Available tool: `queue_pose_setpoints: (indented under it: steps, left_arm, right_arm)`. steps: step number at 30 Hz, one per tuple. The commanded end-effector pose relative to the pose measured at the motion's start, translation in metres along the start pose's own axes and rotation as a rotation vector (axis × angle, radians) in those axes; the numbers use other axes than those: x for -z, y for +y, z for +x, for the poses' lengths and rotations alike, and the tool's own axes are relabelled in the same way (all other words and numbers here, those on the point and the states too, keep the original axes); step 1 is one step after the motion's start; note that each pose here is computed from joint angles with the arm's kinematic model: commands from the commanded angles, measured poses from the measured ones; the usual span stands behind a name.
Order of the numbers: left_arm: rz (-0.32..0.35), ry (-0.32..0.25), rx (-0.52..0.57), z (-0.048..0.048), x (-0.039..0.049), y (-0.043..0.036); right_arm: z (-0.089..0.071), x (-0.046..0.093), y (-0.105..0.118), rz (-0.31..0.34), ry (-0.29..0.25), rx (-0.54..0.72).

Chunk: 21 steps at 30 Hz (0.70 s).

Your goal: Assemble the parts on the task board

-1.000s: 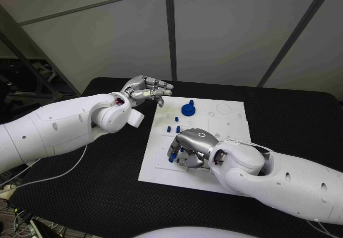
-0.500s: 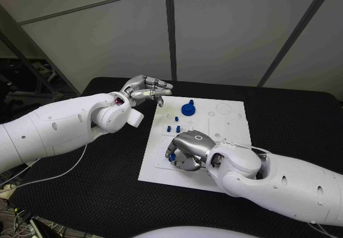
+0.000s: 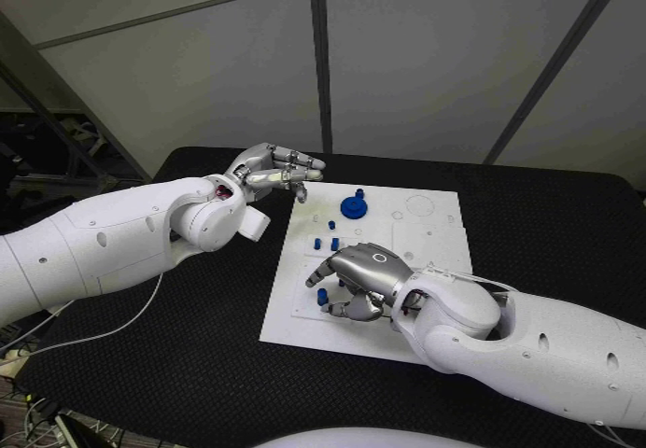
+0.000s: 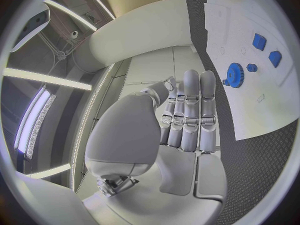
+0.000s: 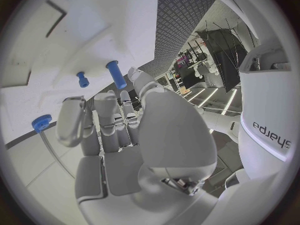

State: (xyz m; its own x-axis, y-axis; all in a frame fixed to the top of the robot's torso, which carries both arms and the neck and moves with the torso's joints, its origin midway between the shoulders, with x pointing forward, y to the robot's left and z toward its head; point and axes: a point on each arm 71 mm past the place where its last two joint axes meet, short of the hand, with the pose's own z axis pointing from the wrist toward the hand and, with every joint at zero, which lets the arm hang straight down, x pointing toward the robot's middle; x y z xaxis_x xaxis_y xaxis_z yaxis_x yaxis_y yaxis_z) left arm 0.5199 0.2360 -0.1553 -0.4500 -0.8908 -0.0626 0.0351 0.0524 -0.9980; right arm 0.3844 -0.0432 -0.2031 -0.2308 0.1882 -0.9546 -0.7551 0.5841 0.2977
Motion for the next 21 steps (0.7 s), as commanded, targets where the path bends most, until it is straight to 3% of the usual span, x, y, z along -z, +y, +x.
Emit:
queue_pose_setpoints:
  steps: [1, 4, 7, 11, 16, 21]
  left_arm:
    - [0.001, 0.01, 0.006, 0.0, -0.0001, -0.0009]
    - [0.001, 0.009, 0.006, -0.0006, 0.0, -0.0007]
    - [-0.001, 0.008, 0.006, -0.0012, 0.0002, -0.0003]
    - [-0.005, 0.005, 0.004, -0.0022, 0.0012, 0.0012]
    - [-0.012, 0.007, 0.002, -0.0017, 0.0034, 0.0037]
    - [-0.013, 0.014, 0.003, 0.0007, 0.0046, 0.0043]
  right_arm:
    - [-0.011, 0.008, 0.0, -0.035, -0.11, -0.064]
    - [-0.017, 0.02, -0.007, -0.007, -0.127, -0.111]
    - [-0.031, 0.034, -0.024, 0.073, -0.147, -0.188]
    - [-0.051, 0.057, -0.056, 0.235, -0.159, -0.294]
    - [-0.066, 0.094, -0.093, 0.449, -0.131, -0.362]
    - [-0.071, 0.121, -0.109, 0.581, -0.087, -0.322]
